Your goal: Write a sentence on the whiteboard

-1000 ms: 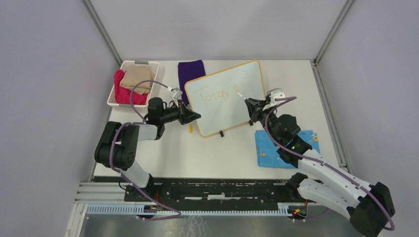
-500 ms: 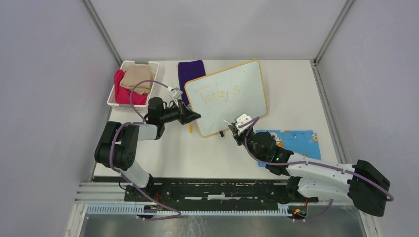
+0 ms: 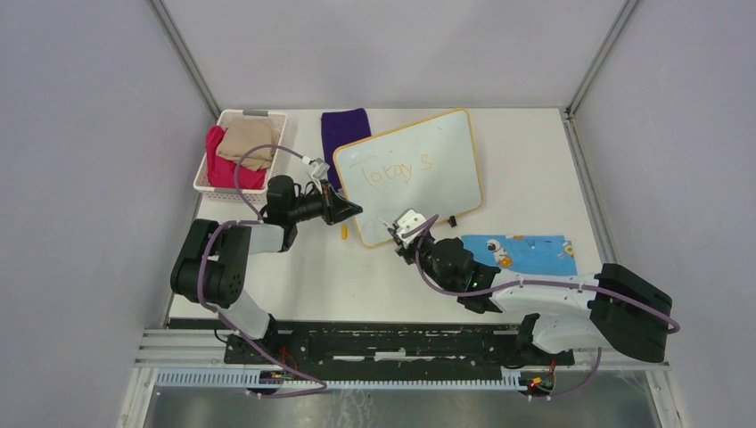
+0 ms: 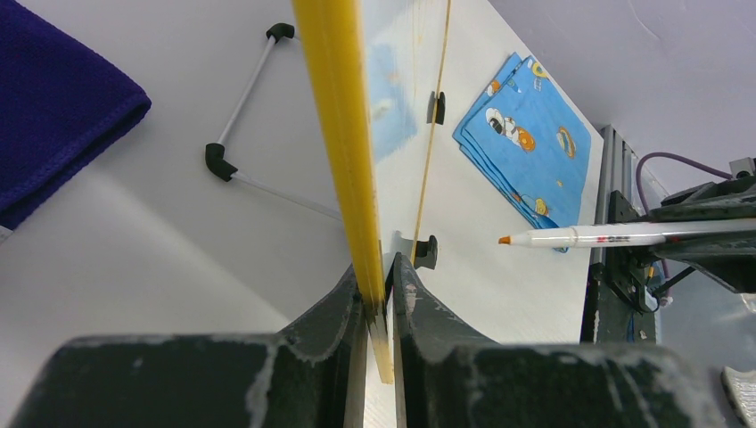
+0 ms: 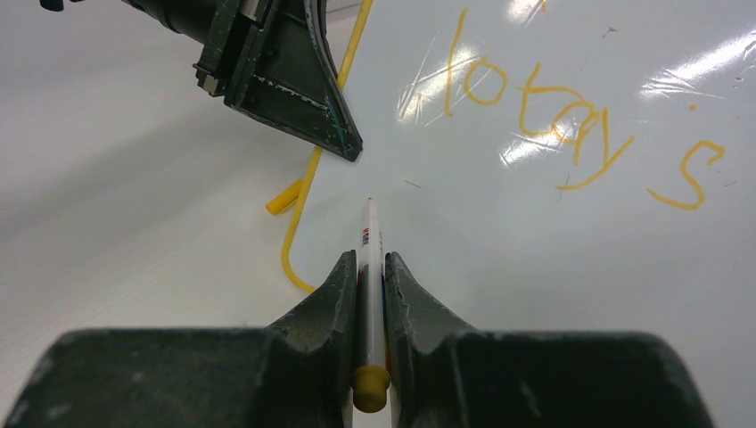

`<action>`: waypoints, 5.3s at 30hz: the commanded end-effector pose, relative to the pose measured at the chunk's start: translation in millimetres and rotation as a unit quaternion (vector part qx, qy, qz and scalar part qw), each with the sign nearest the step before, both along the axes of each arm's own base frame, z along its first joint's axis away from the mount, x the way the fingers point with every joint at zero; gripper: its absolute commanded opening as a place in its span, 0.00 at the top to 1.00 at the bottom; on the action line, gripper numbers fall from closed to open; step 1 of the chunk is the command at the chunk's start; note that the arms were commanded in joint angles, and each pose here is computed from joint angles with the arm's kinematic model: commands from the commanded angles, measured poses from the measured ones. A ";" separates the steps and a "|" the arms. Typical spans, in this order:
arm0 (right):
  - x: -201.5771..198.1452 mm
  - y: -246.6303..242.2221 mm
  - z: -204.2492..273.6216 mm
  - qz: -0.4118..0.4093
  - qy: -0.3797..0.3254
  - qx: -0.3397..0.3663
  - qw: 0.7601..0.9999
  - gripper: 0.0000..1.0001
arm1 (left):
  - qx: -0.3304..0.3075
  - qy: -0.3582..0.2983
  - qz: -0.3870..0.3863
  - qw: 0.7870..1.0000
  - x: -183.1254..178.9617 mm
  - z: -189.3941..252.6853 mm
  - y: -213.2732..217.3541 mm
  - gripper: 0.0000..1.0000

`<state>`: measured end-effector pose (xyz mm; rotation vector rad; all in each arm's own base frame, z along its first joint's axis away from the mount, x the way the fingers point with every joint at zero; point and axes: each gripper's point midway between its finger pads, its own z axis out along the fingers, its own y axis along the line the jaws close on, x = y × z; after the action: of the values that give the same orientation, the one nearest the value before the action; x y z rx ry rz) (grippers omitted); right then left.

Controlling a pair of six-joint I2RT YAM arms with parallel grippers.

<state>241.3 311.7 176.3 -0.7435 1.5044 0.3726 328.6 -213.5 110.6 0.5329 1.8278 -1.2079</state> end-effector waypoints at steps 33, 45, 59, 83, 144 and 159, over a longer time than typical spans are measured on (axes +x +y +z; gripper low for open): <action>-7.7 36.0 20.9 0.014 -0.045 0.043 0.998 1.00 | 0.056 0.015 0.028 0.998 6.5 -36.2 9.8 0.98; 10.1 44.1 6.2 0.000 -0.016 0.049 0.999 1.00 | 0.056 0.015 0.027 0.998 6.5 -36.7 9.6 0.98; 18.8 37.8 -16.4 -0.012 0.010 0.037 0.999 1.00 | 0.056 0.015 0.027 0.998 6.2 -36.7 9.6 0.98; 18.3 22.4 19.1 -0.017 -0.005 0.079 0.997 1.00 | 0.056 0.014 0.027 0.998 6.4 -36.0 9.7 0.98; 13.9 0.0 -0.5 -0.008 0.039 0.078 0.996 1.00 | 0.057 0.015 0.026 0.998 6.0 -36.6 8.9 0.98; 30.8 0.8 0.5 -0.015 0.043 0.079 0.996 1.00 | 0.058 0.017 0.027 0.998 6.4 -37.4 9.2 0.98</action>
<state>268.5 300.9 156.5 -0.6119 1.5938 0.4536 329.4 -214.0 110.1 0.5342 1.8339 -1.2130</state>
